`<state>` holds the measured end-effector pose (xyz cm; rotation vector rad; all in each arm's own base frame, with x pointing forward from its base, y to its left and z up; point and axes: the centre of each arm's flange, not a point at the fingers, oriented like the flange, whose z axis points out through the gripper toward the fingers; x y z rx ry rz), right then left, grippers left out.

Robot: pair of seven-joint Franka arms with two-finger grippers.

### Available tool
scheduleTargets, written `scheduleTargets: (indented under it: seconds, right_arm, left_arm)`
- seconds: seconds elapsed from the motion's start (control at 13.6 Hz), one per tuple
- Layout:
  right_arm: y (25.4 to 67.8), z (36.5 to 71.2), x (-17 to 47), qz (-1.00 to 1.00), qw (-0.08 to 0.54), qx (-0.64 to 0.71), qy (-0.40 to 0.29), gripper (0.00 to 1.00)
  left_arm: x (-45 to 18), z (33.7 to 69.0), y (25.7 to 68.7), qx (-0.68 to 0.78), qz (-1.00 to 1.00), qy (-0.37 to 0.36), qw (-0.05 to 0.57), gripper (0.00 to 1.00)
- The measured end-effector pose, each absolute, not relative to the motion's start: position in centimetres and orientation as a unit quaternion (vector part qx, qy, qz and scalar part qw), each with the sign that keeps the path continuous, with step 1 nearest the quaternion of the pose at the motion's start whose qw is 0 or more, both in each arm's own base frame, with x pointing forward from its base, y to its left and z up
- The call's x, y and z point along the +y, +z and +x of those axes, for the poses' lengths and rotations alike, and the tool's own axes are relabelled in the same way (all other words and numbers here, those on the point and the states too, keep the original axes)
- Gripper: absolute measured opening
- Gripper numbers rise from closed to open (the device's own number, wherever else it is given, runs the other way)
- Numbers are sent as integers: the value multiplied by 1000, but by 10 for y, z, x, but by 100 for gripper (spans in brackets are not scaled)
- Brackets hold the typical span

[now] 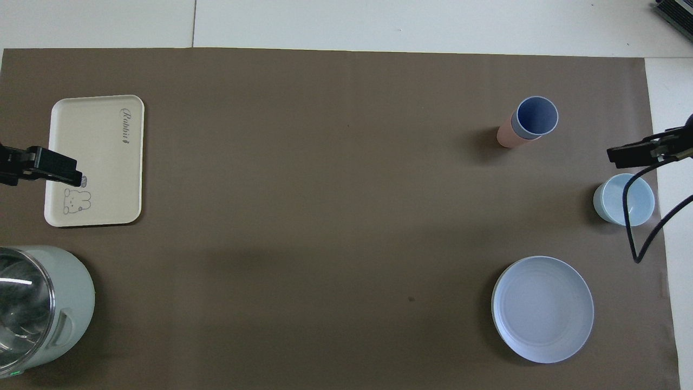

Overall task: Place cup on tray
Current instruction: 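Move the right gripper toward the nested blue and pink cups, then lower the right gripper onto the blue cup rim and grasp it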

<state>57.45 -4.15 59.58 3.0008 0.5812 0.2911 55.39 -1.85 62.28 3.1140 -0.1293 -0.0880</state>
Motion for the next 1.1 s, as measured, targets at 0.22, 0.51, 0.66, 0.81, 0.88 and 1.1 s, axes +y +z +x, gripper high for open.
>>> scheduleTargets:
  seconds: [0.22, 0.51, 0.66, 0.81, 0.88, 1.1]
  right_arm:
    - [551, 581, -62, 933, 48, 331, 133, 100]
    - [491, 580, -109, 892, -6, 412, 184, 100]
    - [456, 580, -142, 875, -57, 424, 225, 100]
    - [421, 584, -160, 870, -104, 403, 263, 100]
    - [406, 586, -161, 872, -127, 381, 279, 100]
    - [375, 594, -154, 872, -182, 328, 314, 100]
  left_arm:
    - [-18, 554, 623, -41, 999, -28, 12, 100]
    - [-18, 554, 622, -41, 999, -29, 12, 100]
    - [-18, 554, 622, -41, 999, -29, 12, 100]
    - [-18, 554, 622, -41, 999, -29, 12, 100]
    - [-18, 554, 622, -41, 999, -28, 12, 100]
    - [-18, 554, 622, -41, 999, -27, 12, 100]
